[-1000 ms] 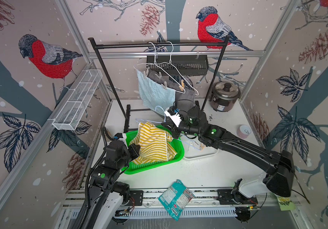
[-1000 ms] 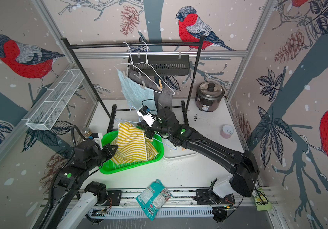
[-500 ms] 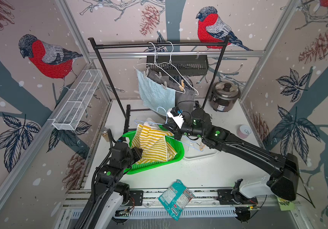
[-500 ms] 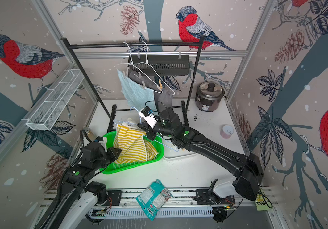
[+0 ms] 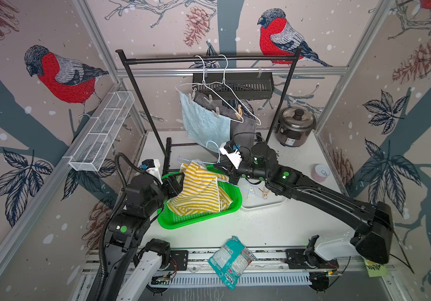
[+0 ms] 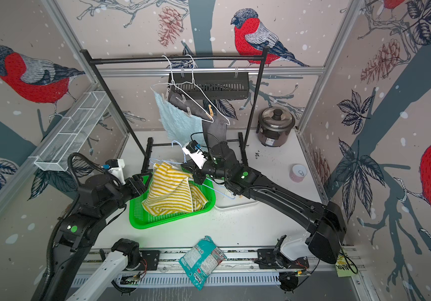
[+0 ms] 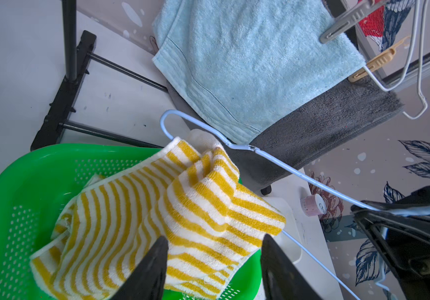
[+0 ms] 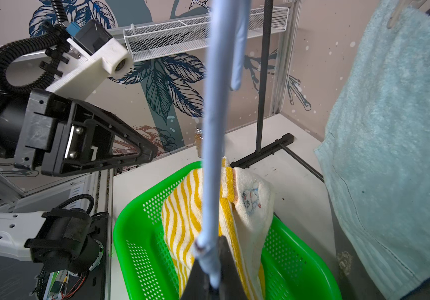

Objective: Remove the clothespins securing towels to the hanger
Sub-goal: Remove the towel from the hanger.

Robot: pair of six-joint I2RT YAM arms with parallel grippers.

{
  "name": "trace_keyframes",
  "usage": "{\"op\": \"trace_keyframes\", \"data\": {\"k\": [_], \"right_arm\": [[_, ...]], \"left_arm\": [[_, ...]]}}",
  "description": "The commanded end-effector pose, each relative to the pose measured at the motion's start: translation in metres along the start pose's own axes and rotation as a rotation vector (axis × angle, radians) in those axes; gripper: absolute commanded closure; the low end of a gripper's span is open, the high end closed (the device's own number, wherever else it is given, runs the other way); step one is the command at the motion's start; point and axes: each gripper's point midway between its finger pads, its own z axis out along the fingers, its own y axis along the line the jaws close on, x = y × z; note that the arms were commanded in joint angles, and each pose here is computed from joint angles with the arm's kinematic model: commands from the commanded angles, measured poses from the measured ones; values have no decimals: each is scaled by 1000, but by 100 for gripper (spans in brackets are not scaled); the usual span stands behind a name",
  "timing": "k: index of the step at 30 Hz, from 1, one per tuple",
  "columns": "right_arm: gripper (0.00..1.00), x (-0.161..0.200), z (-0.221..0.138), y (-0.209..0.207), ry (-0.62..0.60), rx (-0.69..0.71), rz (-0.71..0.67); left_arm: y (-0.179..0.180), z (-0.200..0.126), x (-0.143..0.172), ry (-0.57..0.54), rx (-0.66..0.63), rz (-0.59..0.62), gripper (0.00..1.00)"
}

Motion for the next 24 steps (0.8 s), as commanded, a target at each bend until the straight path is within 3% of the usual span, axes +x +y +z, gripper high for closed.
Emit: {"op": "trace_keyframes", "data": {"k": [1,6,15,24], "right_arm": [[100,-12,0,2,-42,-10,-12],[100,-14,-1,3,-48,-14,-6],[100,-16,0,5,-52,-29,-4],[100,-19,-1,8,-65,-45,2]], "left_arm": [[-20,13,6,36,135,32,40],[-7,30,10,40,101,48,38],[6,35,1,-10,25,91,22],[12,51,5,22,9,122,28]]}}
